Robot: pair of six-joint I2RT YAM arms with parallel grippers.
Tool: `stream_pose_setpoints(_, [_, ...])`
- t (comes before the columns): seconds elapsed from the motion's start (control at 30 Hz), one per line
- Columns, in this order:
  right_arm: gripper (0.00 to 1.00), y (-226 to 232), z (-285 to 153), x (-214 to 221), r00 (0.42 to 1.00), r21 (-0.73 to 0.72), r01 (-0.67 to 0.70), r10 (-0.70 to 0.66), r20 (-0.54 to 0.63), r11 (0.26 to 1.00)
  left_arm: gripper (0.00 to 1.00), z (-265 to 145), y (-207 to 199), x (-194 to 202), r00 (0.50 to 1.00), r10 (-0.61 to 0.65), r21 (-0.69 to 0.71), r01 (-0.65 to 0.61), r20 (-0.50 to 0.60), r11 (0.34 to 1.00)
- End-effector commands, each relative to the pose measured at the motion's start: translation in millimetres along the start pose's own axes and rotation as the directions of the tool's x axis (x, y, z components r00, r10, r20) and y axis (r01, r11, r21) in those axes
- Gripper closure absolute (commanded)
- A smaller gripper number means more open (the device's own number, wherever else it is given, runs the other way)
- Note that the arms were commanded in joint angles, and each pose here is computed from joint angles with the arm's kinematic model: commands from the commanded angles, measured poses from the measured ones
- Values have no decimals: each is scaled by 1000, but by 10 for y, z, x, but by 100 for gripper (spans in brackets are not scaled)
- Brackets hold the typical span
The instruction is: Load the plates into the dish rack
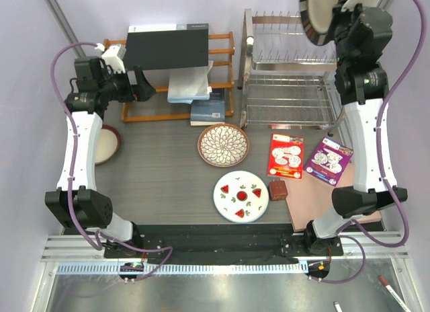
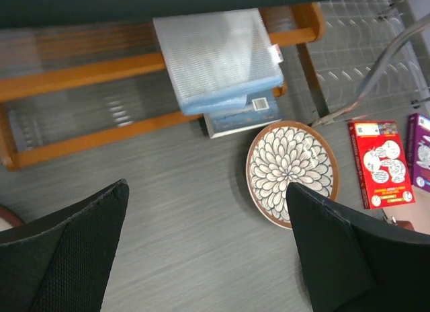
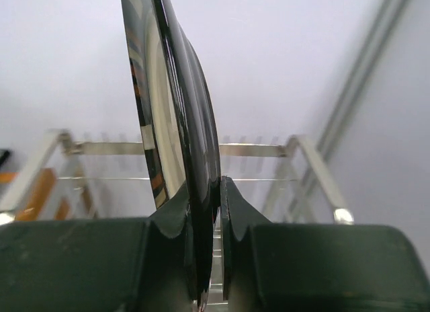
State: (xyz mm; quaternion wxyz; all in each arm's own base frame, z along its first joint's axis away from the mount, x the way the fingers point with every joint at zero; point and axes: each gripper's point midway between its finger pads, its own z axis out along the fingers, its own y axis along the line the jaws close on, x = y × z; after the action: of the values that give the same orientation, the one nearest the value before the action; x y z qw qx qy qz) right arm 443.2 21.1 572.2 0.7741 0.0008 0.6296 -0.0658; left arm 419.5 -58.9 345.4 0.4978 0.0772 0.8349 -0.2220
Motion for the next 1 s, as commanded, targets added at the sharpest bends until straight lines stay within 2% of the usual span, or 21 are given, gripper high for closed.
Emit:
stream_pose_setpoints(0.0, [99, -824, -175, -1093, 939, 226, -41, -39, 341, 973, 0, 34, 13, 109, 997, -63, -112, 68, 46, 991])
stream_pose_setpoints(0.03, [99, -860, -161, -1083, 941, 233, -38, -44, 336, 972, 1, 26, -153, 155, 998, -37, -93, 41, 43, 995])
stream_pose_setpoints(0.1, [99, -1116, -109, -1011, 948, 283, -8, -82, 307, 959, 0, 35, -160, 226, 998, -29, -141, 35, 47, 989])
stream_pose_setpoints(0.23, [99, -1329, -14, -911, 953, 313, 30, -122, 279, 949, 0, 49, -326, 456, 991, -129, -85, 130, 20, 988])
stream_pose_setpoints(0.5, [99, -1383, 158, -793, 961, 323, 53, -136, 241, 945, 0, 90, -440, 755, 981, -191, -14, 191, -13, 981])
stream_pose_setpoints(0.77, [99, -1380, 380, -392, 980, 319, 72, -127, 153, 945, 1, 105, -447, 809, 979, -203, -5, 203, -14, 979])
stream_pose_setpoints(0.97, [99, -1386, 438, -340, 980, 319, 77, -130, 149, 945, 1, 162, -418, 862, 976, -215, -10, 214, -28, 977])
